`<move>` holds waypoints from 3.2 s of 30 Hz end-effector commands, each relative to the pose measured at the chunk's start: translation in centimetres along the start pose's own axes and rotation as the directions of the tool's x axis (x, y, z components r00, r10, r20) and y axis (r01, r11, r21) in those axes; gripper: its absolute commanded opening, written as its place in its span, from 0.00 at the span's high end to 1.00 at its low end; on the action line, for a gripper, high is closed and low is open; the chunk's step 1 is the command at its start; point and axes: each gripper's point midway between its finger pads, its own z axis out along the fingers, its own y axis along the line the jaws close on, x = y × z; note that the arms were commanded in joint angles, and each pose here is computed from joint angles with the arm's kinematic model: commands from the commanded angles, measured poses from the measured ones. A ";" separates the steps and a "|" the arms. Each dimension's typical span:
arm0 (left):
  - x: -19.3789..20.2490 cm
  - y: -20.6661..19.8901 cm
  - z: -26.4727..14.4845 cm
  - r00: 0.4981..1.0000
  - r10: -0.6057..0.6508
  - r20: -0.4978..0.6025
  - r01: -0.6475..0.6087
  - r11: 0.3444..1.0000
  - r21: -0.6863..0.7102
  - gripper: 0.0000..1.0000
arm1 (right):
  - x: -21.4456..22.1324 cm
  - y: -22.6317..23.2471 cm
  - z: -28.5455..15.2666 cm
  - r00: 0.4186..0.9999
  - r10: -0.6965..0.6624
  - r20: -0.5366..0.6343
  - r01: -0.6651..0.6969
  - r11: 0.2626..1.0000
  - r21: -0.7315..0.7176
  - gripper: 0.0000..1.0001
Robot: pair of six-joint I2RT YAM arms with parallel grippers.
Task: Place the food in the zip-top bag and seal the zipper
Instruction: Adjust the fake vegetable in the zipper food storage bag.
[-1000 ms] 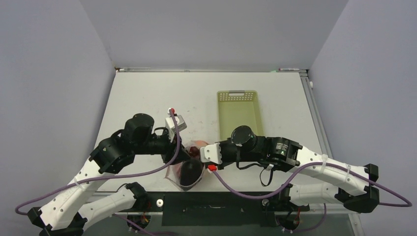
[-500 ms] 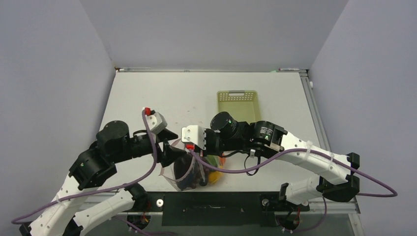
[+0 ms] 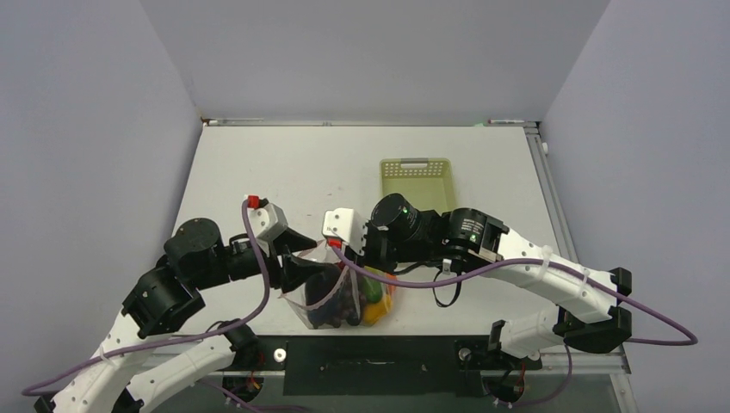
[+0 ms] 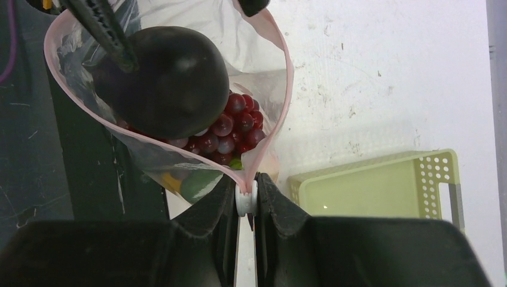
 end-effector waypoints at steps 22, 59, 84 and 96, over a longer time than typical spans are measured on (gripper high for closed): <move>8.0 1.6 1.5 0.890 -0.316 -0.329 0.274 0.947 -0.168 0.45 | -0.3 -1.5 -1.5 0.995 0.051 0.087 -0.062 0.990 0.124 0.95; 5.5 0.2 5.4 0.880 -0.304 -0.364 0.312 0.949 -0.037 0.77 | 0.3 -1.1 -1.4 0.991 0.074 0.109 -0.087 0.989 0.123 0.95; 10.8 -0.5 6.1 0.795 -0.350 -0.495 0.356 0.931 -0.085 0.24 | 1.1 -0.9 -1.1 0.990 0.079 0.117 -0.094 0.988 0.125 0.94; 10.7 -0.9 7.7 0.802 -0.372 -0.467 0.380 0.921 -0.082 0.24 | 1.3 -0.8 -1.1 0.989 0.086 0.121 -0.101 0.987 0.125 0.94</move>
